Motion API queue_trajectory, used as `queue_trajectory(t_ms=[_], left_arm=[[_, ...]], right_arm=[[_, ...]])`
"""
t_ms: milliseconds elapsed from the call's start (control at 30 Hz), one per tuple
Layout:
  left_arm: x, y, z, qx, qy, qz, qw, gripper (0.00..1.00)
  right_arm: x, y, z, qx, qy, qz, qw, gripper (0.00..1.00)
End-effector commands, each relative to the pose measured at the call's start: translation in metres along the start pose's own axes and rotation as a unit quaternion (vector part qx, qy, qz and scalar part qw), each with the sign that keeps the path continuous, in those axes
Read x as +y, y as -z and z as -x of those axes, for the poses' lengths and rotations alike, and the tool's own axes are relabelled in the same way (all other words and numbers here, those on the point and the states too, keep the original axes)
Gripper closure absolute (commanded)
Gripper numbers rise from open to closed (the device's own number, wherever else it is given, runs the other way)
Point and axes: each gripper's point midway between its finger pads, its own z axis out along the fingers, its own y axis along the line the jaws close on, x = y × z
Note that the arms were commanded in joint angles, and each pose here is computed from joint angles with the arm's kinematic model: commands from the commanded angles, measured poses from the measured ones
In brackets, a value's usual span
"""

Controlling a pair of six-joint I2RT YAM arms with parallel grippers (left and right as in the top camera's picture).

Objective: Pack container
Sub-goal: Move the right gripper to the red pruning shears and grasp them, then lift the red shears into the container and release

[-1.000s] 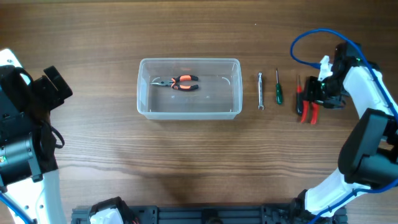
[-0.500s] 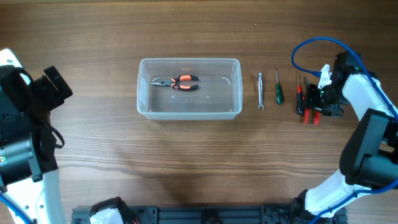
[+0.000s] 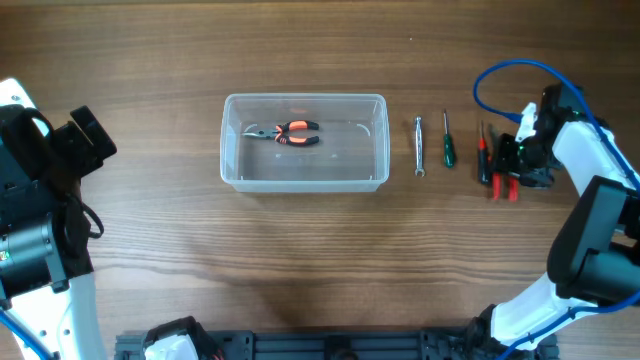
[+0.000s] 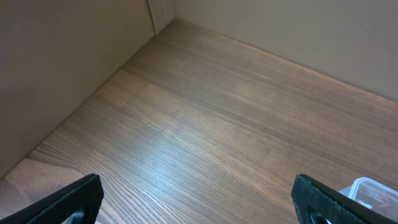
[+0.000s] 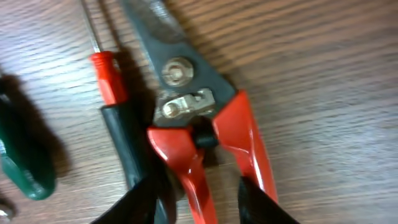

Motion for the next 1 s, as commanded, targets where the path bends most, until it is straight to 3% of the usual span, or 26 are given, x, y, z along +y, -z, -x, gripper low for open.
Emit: queue_trajectory(t_ms=[0, 100, 300, 367, 533, 600, 667, 800, 967], left_arm=[[0.003, 0.000, 0.001, -0.002, 0.008, 0.004, 1.000, 0.00], [0.003, 0.000, 0.001, -0.002, 0.008, 0.004, 1.000, 0.00], [0.003, 0.000, 0.001, -0.002, 0.008, 0.004, 1.000, 0.00], [0.003, 0.000, 0.001, -0.002, 0.008, 0.004, 1.000, 0.00], [0.003, 0.000, 0.001, -0.002, 0.008, 0.004, 1.000, 0.00], [0.003, 0.000, 0.001, -0.002, 0.008, 0.004, 1.000, 0.00], [0.003, 0.000, 0.001, -0.002, 0.008, 0.004, 1.000, 0.00], [0.003, 0.000, 0.001, -0.002, 0.008, 0.004, 1.000, 0.00], [0.003, 0.000, 0.001, -0.002, 0.008, 0.004, 1.000, 0.00]], right_arm=[[-0.014, -0.006, -0.015, 0.022, -0.014, -0.027, 0.999, 0.62], [-0.014, -0.006, -0.016, 0.024, -0.011, -0.027, 0.999, 0.61], [0.005, -0.008, -0.016, 0.026, 0.109, -0.017, 0.994, 0.63], [0.004, -0.008, -0.017, 0.027, 0.136, -0.018, 0.990, 0.71], [0.001, -0.008, -0.019, 0.033, 0.141, -0.027, 0.989, 0.79], [0.000, -0.012, -0.022, 0.042, 0.139, -0.028, 0.989, 0.77], [-0.003, -0.026, -0.031, 0.069, 0.134, -0.029, 0.988, 0.67], [-0.005, -0.045, -0.040, 0.098, 0.110, -0.029, 0.989, 0.66], [-0.002, -0.042, -0.031, 0.085, 0.096, -0.026, 0.991, 0.96]])
